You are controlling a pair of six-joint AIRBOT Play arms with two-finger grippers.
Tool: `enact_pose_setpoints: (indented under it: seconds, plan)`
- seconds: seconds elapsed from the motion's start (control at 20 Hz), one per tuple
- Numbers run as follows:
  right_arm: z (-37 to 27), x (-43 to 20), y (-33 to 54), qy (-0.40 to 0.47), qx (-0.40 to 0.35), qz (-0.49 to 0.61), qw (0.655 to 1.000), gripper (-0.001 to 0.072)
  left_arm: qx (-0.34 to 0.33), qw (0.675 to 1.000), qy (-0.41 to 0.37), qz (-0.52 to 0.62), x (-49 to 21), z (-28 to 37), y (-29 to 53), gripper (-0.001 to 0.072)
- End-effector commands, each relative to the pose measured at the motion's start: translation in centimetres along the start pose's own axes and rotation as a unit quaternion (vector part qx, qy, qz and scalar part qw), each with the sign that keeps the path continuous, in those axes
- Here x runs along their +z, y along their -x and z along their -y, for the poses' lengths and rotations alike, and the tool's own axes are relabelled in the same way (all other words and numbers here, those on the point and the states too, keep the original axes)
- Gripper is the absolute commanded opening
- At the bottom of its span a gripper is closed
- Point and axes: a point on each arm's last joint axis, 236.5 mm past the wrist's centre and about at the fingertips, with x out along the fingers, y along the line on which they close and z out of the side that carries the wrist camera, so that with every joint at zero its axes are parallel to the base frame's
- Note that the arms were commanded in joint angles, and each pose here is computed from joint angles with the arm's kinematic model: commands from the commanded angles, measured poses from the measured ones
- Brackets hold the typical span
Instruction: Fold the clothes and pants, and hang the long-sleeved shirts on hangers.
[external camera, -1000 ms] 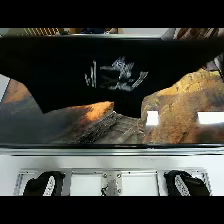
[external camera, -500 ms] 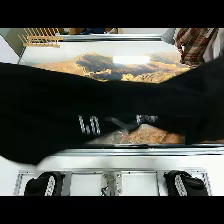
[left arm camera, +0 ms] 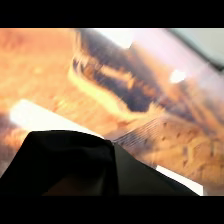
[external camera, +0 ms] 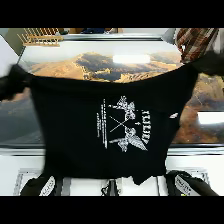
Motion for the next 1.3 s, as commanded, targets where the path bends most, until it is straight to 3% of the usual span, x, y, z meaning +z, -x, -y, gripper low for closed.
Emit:
enact_pose_setpoints:
  seconds: [0.0, 0.2, 0.45, 0.8, 1.25]
  plan:
    - [6.1, -4.8, -12.1, -0.040, -0.039, -0.151, 0.987, 0.0014, 0.048, 0.996, 0.021, -0.066, -4.5, -5.2, -11.2, 0.0007]
    - [10.5, -4.4, -20.0, -0.073, -0.055, -0.134, 0.987, 0.0014, 0.070, 0.993, 0.031, -0.087, -5.0, -7.3, -19.6, 0.0007]
    - [12.0, -1.8, -21.1, -0.076, -0.066, -0.075, 0.992, 0.0014, 0.072, 0.991, 0.012, -0.114, -3.8, -6.9, -23.8, 0.0007]
    - [15.5, -3.8, -16.9, -0.030, -0.146, -0.125, 0.981, 0.0013, 0.090, 0.986, 0.002, -0.139, -3.1, -9.2, -21.3, 0.0007]
    - [17.0, -12.5, -15.4, -0.041, -0.173, -0.204, 0.963, 0.0013, 0.130, 0.971, -0.008, -0.202, -11.6, -14.5, -18.2, 0.0007]
